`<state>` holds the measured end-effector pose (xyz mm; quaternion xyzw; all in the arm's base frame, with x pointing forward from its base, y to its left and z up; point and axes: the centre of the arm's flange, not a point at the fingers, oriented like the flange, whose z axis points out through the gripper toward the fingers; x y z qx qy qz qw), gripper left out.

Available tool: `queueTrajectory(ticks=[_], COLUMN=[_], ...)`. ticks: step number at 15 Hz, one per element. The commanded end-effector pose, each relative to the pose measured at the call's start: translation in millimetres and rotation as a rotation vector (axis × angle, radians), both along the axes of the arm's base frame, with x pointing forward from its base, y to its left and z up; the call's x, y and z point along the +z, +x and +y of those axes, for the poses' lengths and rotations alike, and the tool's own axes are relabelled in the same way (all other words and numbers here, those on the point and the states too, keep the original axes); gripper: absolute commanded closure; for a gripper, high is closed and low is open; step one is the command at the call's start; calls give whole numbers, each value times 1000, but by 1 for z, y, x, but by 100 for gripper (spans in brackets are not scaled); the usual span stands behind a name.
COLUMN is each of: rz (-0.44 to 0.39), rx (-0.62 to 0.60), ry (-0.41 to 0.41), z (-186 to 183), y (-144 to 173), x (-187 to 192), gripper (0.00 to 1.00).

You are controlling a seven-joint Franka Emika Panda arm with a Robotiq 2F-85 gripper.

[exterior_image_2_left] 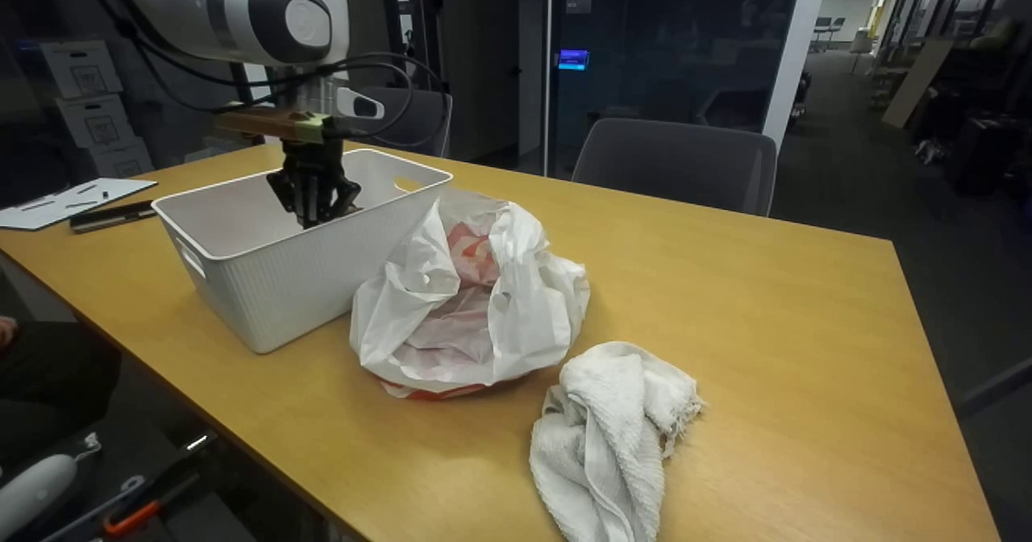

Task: Take out the clothes from the box and place them on the counter

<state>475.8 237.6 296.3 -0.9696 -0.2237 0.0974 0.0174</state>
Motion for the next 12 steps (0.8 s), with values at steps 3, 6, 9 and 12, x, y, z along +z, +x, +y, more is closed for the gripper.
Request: queueTrajectory(ticks=[3, 6, 9, 12], rz=[-89, -259, -406, -542], rx=[-24, -28, -32, -89], ry=[136, 141, 83, 40], z=[19, 33, 34, 23], y=[1, -3, -8, -16], x=[50, 102, 143, 177], gripper=[97, 96, 96, 97])
